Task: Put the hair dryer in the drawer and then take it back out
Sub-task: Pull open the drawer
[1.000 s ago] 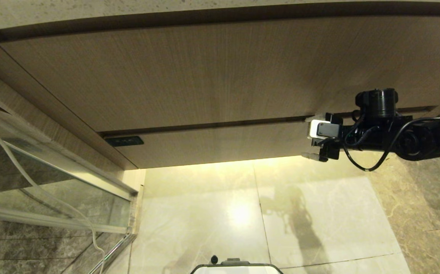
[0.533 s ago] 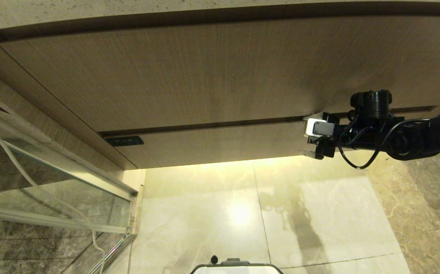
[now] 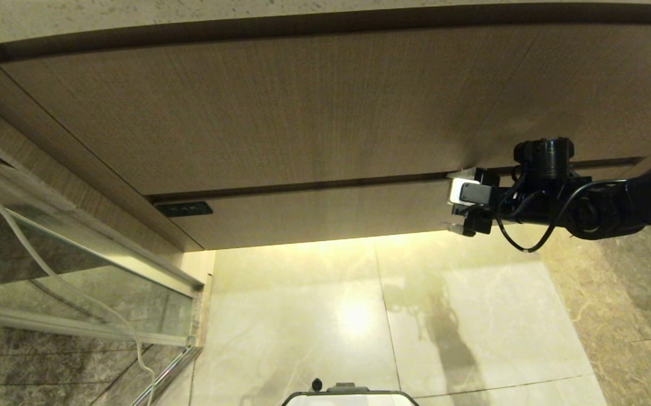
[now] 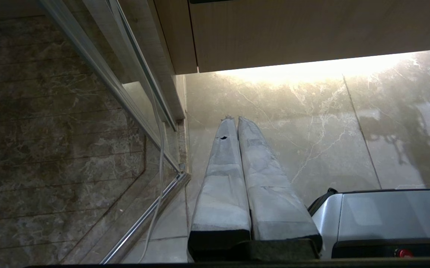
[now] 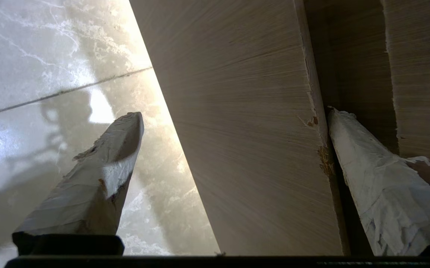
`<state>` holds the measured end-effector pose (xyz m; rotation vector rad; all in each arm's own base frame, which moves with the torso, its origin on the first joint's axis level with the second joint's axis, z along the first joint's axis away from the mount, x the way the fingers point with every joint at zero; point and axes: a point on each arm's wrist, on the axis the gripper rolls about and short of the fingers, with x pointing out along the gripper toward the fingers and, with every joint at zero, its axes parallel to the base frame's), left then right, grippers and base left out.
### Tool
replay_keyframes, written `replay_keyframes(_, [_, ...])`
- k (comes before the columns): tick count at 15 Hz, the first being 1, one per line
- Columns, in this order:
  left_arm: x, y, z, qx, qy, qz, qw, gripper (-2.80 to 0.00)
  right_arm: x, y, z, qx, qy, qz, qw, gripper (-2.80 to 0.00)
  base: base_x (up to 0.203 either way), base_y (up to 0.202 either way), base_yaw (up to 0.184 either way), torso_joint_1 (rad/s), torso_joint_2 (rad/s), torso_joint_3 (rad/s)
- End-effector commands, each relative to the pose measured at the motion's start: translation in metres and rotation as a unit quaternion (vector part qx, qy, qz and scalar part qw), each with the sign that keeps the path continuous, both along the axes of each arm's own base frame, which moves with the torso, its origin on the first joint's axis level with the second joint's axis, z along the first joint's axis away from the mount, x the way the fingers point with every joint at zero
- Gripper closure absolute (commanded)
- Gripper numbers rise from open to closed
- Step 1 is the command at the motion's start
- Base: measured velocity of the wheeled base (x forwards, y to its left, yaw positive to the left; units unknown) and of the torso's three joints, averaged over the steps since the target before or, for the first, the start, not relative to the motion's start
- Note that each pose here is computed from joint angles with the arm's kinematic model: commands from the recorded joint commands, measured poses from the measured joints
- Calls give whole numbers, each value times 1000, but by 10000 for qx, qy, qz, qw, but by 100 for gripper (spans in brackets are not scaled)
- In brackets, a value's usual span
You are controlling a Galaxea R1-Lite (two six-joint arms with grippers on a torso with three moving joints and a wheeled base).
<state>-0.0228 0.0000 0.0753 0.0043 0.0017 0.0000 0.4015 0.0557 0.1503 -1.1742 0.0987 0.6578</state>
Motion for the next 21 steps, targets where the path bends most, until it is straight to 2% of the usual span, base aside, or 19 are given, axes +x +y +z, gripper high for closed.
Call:
replay_keyframes(1, [0, 0, 0, 2, 7, 0, 10000, 0, -1, -1, -10, -184, 355, -135, 9991, -280, 0, 0, 0, 0, 0, 0])
replay_keyframes(5, [0, 0, 0, 2, 0, 0, 10000, 0, -11, -10, -14, -559, 1007, -640, 9913, -280, 0, 0, 0, 0, 0, 0])
replay_keyframes(10, [0, 0, 0, 2, 1, 0, 10000, 0, -17, -12, -12, -779, 1317, -967, 9835, -280, 0, 0, 0, 0, 0, 0])
replay_keyframes(14, [0, 0, 0, 2, 1, 0, 10000, 0, -25, -14, -11, -846, 1595, -1017, 9783, -280, 0, 0, 0, 0, 0, 0])
replay_keyframes(19, [0, 0, 0, 2, 7, 0, 10000, 0, -56, -26, -4, -872, 2015, -1077, 9696, -280, 0, 0, 0, 0, 0, 0])
replay_keyframes(21, [0, 0, 0, 2, 6, 0, 10000, 0, -69, -30, 3, -853, 1996, -1115, 9698, -280, 0, 0, 0, 0, 0, 0])
